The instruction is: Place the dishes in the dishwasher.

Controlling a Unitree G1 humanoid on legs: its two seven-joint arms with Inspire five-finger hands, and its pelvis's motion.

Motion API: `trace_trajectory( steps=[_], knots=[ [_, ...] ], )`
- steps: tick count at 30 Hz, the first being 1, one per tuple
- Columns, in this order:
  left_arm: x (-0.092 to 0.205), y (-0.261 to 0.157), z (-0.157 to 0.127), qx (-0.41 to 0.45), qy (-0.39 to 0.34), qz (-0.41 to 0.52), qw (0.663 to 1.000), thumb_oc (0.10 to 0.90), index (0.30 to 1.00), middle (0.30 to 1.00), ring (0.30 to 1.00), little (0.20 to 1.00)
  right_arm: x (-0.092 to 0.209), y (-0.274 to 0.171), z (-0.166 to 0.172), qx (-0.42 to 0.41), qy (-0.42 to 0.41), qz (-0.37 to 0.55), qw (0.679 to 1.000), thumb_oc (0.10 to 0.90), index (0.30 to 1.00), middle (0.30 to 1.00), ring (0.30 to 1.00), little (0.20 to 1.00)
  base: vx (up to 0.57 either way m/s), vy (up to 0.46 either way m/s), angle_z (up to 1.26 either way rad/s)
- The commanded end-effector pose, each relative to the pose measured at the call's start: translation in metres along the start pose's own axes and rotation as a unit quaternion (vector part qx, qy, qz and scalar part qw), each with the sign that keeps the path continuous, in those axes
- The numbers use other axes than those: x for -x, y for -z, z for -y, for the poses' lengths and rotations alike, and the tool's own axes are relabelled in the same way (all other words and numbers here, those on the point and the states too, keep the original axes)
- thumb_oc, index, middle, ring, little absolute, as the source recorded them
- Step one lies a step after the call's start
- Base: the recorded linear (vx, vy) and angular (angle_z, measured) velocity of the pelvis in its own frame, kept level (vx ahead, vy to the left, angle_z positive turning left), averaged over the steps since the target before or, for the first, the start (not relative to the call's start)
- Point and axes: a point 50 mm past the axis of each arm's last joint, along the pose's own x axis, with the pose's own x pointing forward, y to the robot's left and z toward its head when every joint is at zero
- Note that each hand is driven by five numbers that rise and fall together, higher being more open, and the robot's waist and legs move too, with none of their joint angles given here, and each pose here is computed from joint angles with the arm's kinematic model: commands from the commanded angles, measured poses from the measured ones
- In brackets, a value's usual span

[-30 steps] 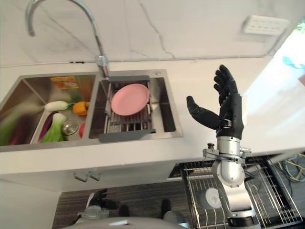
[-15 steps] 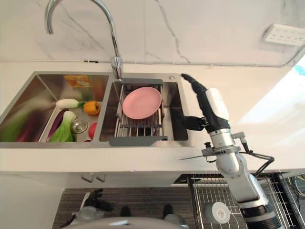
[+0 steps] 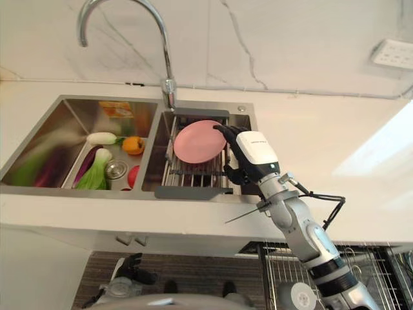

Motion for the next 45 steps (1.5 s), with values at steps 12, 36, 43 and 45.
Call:
trace_trajectory(
  steps=[12, 36, 43, 45],
  knots=[
    [0.001, 0.022, -0.011, -0.066, -0.015, -0.039, 0.997, 0.800, 0.900, 0.900, 0.900, 0.900, -0.049, 0.000, 0.034, 0.180, 0.068, 0.037, 0.981, 0.800, 0.900, 0.900, 0.900, 0.900, 0.00, -0.019, 0.15],
    [0.001, 0.012, -0.004, -0.093, -0.021, -0.015, 0.995, 0.800, 0.900, 0.900, 0.900, 0.900, -0.066, 0.022, 0.019, 0.304, 0.092, -0.002, 0.948, 0.400, 0.300, 0.300, 0.300, 0.300, -0.01, -0.004, 0.08],
    [0.002, 0.014, -0.003, -0.096, -0.023, -0.013, 0.995, 0.800, 0.900, 0.900, 0.900, 0.900, -0.060, 0.013, 0.050, 0.252, 0.202, -0.004, 0.946, 0.400, 0.300, 0.300, 0.300, 0.300, 0.00, 0.000, 0.00],
    [0.002, 0.015, -0.004, -0.096, -0.027, -0.013, 0.995, 0.800, 0.900, 0.900, 0.900, 0.900, -0.053, 0.004, 0.067, 0.212, 0.267, 0.003, 0.940, 0.400, 0.300, 0.300, 0.300, 0.300, 0.00, 0.000, 0.00]
  ],
)
